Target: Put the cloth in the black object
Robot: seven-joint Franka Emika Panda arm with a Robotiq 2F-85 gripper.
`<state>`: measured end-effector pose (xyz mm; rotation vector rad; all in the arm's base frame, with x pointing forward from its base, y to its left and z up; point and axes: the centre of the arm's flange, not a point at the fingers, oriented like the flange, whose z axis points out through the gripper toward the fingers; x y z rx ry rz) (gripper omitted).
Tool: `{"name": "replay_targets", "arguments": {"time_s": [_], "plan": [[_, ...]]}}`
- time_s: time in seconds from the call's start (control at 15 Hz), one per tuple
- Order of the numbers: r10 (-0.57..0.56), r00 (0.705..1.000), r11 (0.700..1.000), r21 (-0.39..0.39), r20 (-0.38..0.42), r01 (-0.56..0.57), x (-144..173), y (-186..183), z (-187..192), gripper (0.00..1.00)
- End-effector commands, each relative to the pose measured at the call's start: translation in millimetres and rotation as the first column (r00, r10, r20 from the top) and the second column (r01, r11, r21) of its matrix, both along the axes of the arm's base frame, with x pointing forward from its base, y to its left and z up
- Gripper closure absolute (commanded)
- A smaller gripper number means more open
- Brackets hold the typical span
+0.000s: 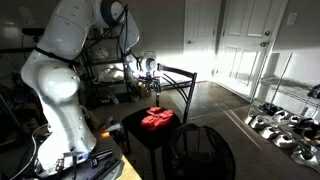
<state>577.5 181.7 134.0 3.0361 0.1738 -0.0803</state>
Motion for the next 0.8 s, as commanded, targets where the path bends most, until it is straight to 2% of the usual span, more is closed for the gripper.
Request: {"name": "replay_targets", "arguments": {"time_s": [0.0,0.2,0.33,0.73], "plan": [[0.062,0.998,0.997,0.054,-0.011,-0.062,-3.1,-16.6,-47.9,0.0],[0.085,0.996,0.992,0.09,-0.012,-0.083,4.8,-26.4,-77.3,0.0],[0.093,0.995,0.992,0.086,-0.035,-0.09,16.8,-35.2,-91.7,0.0],[0.174,0.983,0.982,0.089,-0.064,-0.168,43.0,-48.0,-112.5,0.0]]}}
